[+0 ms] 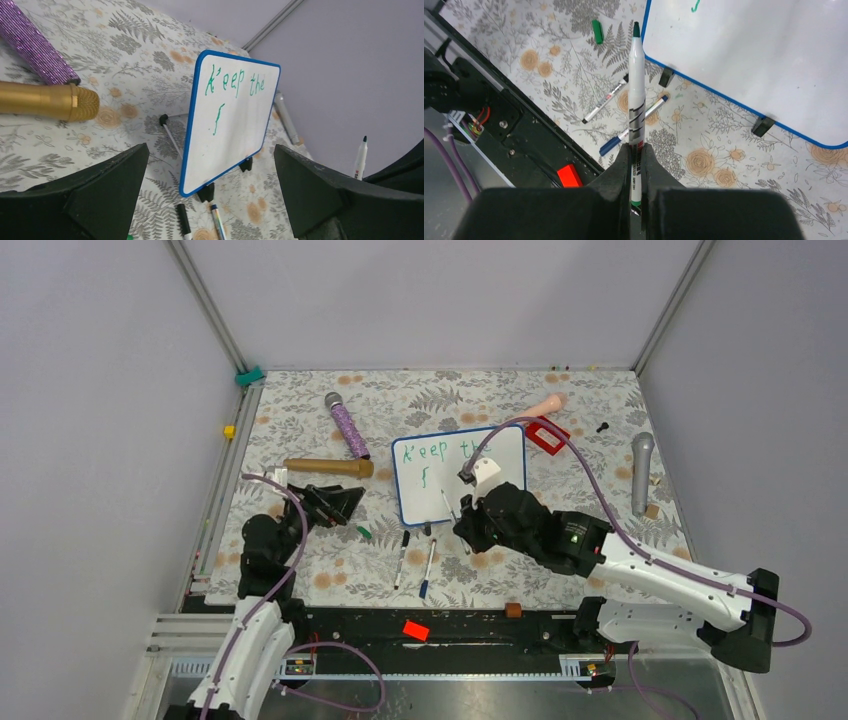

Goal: Write a sentence on the whiteboard
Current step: Pick up the whiteboard marker at the center of the board.

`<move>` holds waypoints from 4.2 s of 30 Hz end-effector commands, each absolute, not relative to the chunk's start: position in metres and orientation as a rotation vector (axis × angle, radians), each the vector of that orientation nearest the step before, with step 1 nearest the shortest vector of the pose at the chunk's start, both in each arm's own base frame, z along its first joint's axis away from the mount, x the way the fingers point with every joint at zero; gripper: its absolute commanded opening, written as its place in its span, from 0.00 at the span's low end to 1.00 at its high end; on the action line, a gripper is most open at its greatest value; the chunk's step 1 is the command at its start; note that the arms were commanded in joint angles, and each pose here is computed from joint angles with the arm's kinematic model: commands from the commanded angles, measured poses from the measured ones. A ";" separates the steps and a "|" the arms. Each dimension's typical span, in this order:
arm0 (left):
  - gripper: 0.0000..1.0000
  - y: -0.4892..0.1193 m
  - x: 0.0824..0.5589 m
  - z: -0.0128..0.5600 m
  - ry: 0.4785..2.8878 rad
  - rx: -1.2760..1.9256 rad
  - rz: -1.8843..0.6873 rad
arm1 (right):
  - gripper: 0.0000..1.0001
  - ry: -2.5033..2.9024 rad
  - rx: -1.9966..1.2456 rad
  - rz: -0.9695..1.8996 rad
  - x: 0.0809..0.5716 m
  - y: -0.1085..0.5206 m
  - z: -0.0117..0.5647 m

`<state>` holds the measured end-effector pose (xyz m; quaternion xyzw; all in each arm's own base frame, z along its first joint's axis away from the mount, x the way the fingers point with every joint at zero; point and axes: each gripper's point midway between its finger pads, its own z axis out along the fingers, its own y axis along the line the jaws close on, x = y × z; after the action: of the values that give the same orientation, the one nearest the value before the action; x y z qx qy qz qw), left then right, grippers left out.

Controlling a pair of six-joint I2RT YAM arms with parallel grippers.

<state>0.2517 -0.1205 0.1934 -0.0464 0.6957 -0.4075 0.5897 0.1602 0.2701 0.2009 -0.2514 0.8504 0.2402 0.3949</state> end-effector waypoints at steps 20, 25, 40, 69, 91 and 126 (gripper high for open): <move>0.74 -0.201 0.186 0.300 1.404 0.074 -1.588 | 0.00 2.218 -0.726 1.076 0.156 0.362 0.271; 0.66 -0.209 0.184 0.303 1.407 0.105 -1.639 | 0.00 2.227 -0.752 1.124 0.153 0.372 0.272; 0.14 -0.225 0.181 0.304 1.446 0.160 -1.722 | 0.00 2.248 -0.791 1.149 0.151 0.380 0.265; 0.00 -0.146 0.206 0.400 0.896 -0.537 -1.920 | 0.70 1.503 -0.308 1.465 0.187 0.367 0.395; 0.00 -0.148 0.219 0.409 0.875 -0.575 -1.905 | 0.31 1.515 -0.286 1.383 0.202 0.412 0.404; 0.82 -0.153 0.241 0.334 1.202 -0.584 -1.676 | 0.00 1.720 -0.167 1.057 0.228 0.344 0.340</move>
<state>0.2344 -0.1473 0.3563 -0.2759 0.4198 -0.7320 0.4603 0.2178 0.3978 0.3483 -0.1037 0.6982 0.5035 0.4983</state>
